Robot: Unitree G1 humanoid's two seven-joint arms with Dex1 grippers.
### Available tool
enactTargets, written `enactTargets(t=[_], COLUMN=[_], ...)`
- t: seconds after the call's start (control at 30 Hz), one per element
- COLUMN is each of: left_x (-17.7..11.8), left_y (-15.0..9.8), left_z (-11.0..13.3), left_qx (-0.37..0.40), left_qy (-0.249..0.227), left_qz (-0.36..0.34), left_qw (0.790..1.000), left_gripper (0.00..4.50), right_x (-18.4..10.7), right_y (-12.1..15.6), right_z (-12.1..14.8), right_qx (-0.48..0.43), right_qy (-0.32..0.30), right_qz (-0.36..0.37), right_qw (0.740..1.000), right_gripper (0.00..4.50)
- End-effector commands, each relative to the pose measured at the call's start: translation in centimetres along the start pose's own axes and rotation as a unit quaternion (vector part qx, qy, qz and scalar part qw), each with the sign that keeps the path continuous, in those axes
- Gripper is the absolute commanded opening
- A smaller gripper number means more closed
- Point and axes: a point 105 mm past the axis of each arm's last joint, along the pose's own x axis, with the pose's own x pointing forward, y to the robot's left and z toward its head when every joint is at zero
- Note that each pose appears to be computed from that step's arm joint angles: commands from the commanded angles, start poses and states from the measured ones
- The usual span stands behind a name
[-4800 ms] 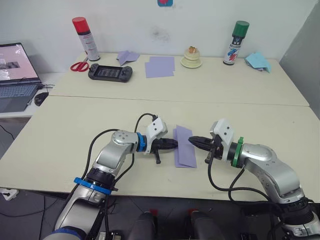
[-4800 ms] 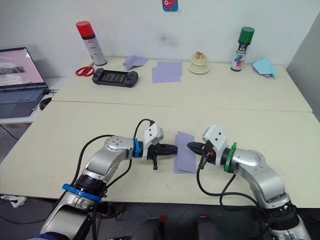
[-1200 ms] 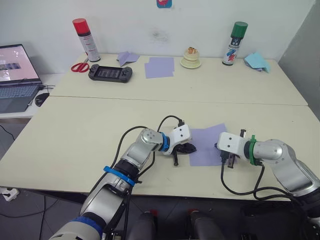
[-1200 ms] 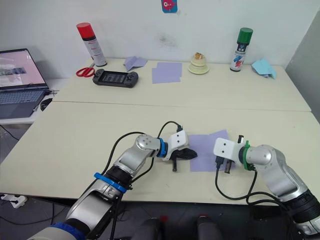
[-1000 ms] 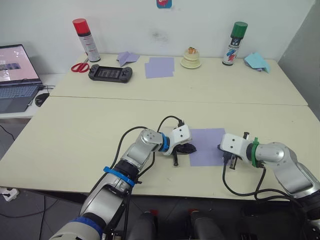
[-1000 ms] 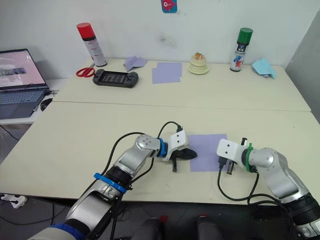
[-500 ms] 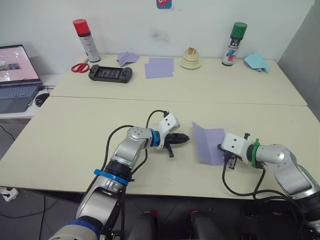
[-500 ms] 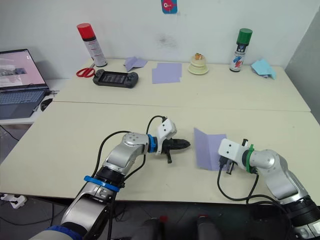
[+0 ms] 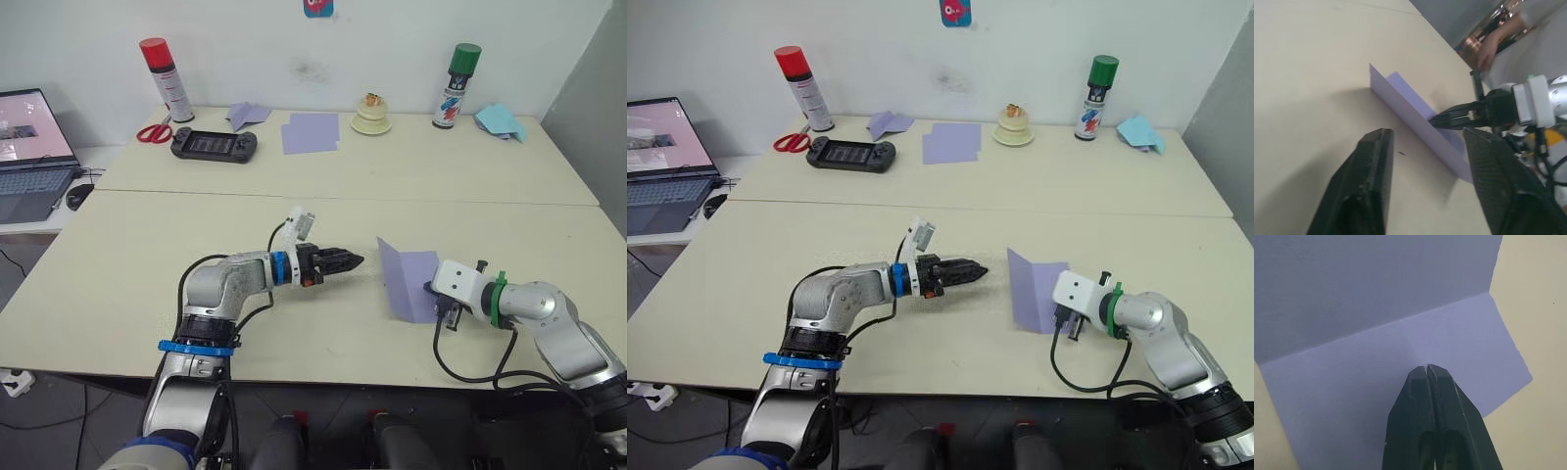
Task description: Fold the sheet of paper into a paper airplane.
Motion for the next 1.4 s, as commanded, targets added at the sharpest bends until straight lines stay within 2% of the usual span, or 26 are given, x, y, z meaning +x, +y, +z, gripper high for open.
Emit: enactTargets(t=[0.03, 0.1, 0.13, 0.37, 0.8, 0.9, 1.3, 1.33, 1.4], left_x=[0.9, 1.3, 1.6, 3.2, 5.3, 5.8, 5.7, 5.7, 5.7], left_y=[-1.8, -1.9, -1.8, -1.8, -1.5, -1.1, -0.7, -0.7, -0.7], left_z=[1.1, 1.1, 1.0, -1.0, -1.3, -1.6, -2.2, -2.2, -2.2], left_qx=[-0.03, -0.051, -0.065, -0.083, -0.058, -0.051, -0.049, -0.051, -0.05], left_qy=[-0.012, -0.013, -0.012, 0.026, 0.024, 0.026, 0.036, 0.036, 0.036], left_qz=[-0.024, -0.017, -0.009, 0.012, 0.023, 0.033, 0.042, 0.041, 0.04], left_qw=[0.999, 0.998, 0.998, 0.996, 0.998, 0.998, 0.997, 0.997, 0.997], left_gripper=[3.81, 4.38, 4.46, 4.46, 4.46, 3.87, 0.21, 0.06, 0.06], right_x=[0.1, 0.1, 0.0, 0.0, 0.1, 0.2, 0.1, 0.1, 0.2], right_y=[-0.1, -0.1, 0.0, 0.3, 0.3, 0.4, 0.5, 0.5, 0.6], right_z=[0.3, 0.3, 0.3, 0.3, 0.6, 0.7, 0.7, 0.8, 1.0], right_qx=[0.002, 0.002, 0.002, 0.005, 0.004, 0.007, 0.007, 0.007, 0.007], right_qy=[-0.006, -0.006, -0.006, -0.007, -0.012, -0.015, -0.014, -0.016, -0.019], right_qz=[-0.002, -0.002, -0.002, 0.001, -0.001, -0.002, -0.004, -0.003, -0.001], right_qw=[1.0, 1.0, 1.0, 1.0, 1.0, 1.0, 1.0, 1.0, 1.0], right_gripper=[0.0, 0.0, 0.0, 0.0, 0.0, 0.0, 0.0, 0.0, 0.0])
